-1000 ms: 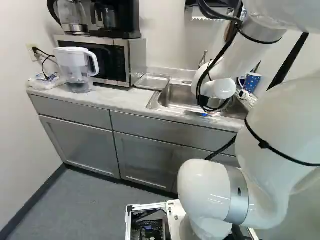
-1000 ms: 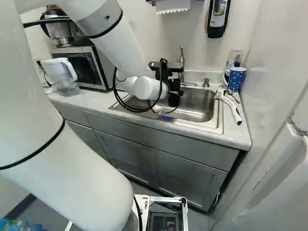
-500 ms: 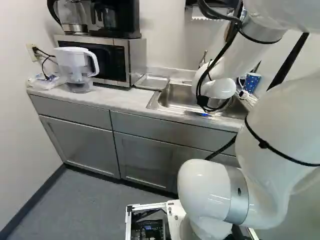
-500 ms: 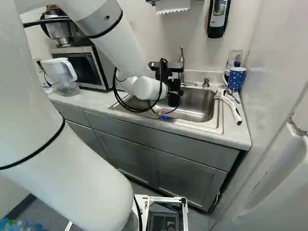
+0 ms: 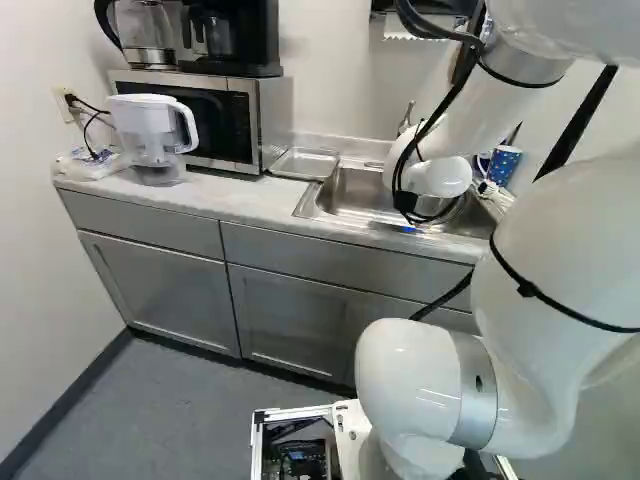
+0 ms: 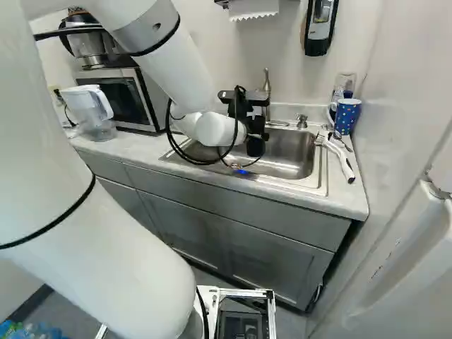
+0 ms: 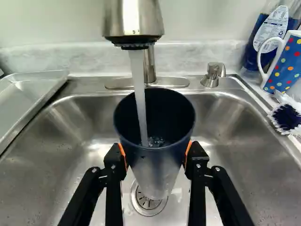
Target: Rinse the cup and place it in the tray
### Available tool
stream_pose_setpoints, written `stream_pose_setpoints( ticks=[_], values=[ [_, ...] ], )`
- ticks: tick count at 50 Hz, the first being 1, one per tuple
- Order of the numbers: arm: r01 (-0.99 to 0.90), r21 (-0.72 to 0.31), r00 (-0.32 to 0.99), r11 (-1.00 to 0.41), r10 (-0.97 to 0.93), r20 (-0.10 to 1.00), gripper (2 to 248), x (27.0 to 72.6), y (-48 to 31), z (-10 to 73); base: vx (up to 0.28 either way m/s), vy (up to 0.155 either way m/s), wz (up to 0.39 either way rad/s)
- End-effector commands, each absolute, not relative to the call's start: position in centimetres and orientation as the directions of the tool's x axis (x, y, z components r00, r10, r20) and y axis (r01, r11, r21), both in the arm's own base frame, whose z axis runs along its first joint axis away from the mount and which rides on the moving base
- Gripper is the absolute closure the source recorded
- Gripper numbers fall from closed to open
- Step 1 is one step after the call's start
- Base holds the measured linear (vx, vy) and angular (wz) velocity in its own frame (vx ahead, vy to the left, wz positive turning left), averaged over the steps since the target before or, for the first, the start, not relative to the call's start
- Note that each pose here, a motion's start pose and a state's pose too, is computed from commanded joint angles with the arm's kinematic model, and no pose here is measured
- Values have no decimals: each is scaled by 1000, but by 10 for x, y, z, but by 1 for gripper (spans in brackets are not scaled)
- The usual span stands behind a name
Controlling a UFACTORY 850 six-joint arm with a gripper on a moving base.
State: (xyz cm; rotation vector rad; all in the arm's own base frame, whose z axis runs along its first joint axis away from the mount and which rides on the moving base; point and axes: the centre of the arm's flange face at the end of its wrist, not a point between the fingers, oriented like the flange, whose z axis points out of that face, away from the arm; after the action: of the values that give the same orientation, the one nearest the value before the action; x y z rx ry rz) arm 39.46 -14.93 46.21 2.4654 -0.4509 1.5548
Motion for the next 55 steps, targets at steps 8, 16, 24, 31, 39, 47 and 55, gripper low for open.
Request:
stream_pose_setpoints(
  ticks=[8, 16, 24, 31, 39, 47, 55],
  values=[
    [-354, 0, 403, -935, -153, 902, 125, 395, -149, 462, 0, 0, 0],
    [-354, 0, 403, -935, -153, 902, 125, 395, -149, 462, 0, 0, 0],
    [-354, 0, 403, -935, -153, 902, 125, 395, -149, 462, 0, 0, 0],
    [-354, 0, 403, -935, -153, 902, 125, 395, -149, 462, 0, 0, 0],
    [-354, 0, 403, -935, -153, 902, 125, 395, -149, 462, 0, 0, 0],
    [-354, 0, 403, -935, -153, 902, 125, 395, -149, 462, 0, 0, 0],
    [-354, 0, 403, -935, -153, 902, 125, 395, -149, 462, 0, 0, 0]
  ],
)
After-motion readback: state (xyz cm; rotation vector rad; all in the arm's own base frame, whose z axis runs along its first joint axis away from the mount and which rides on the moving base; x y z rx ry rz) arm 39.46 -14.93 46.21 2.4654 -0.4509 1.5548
